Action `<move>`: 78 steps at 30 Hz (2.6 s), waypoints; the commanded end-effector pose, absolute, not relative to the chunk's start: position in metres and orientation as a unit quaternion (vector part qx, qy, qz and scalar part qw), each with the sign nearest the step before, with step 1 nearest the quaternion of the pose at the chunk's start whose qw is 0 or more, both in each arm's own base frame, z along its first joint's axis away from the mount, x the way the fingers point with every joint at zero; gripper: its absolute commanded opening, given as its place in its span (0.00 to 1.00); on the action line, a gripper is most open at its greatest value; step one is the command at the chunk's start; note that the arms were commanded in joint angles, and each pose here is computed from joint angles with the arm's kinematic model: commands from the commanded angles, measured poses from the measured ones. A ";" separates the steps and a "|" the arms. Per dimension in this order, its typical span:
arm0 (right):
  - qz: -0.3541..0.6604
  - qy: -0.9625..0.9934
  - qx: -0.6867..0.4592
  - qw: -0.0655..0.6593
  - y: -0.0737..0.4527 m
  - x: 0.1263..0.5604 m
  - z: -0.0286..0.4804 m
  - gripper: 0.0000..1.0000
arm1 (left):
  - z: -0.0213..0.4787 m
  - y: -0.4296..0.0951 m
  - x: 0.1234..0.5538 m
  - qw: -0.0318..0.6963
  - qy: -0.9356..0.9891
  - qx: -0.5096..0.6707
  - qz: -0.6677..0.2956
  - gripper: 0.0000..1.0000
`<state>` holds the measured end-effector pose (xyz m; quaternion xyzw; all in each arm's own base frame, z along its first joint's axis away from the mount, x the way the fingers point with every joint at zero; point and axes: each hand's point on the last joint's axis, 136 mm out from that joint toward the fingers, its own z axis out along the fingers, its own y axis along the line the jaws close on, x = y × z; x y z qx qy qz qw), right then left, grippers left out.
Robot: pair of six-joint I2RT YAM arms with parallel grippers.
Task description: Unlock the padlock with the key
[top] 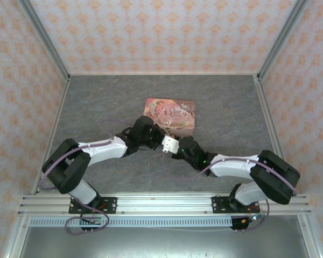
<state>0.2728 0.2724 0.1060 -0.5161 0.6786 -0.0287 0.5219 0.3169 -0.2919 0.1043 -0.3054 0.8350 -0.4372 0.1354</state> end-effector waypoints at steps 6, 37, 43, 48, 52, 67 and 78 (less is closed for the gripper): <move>0.011 0.694 -0.454 0.559 0.280 0.286 0.123 0.05 | 0.144 -0.313 0.317 0.141 0.816 -0.274 -0.489 0.00; 0.165 0.772 -0.283 0.544 0.283 0.293 0.103 0.00 | 0.141 -0.312 0.316 0.141 0.818 -0.275 -0.485 0.00; 0.127 0.781 -0.315 0.524 0.268 0.283 0.097 0.31 | 0.128 -0.305 0.315 0.148 0.824 -0.285 -0.467 0.00; 0.104 0.789 -0.323 0.512 0.245 0.269 0.097 0.44 | 0.109 -0.299 0.313 0.151 0.842 -0.279 -0.437 0.00; 0.099 0.800 -0.306 0.507 0.229 0.261 0.106 0.55 | 0.090 -0.294 0.309 0.155 0.861 -0.266 -0.405 0.00; 0.078 0.832 -0.154 0.527 0.173 0.278 0.130 0.62 | 0.047 -0.285 0.294 0.198 0.940 -0.184 -0.209 0.00; 0.083 0.845 -0.156 0.504 0.170 0.272 0.116 0.65 | 0.051 -0.306 0.301 0.199 0.935 -0.167 -0.242 0.28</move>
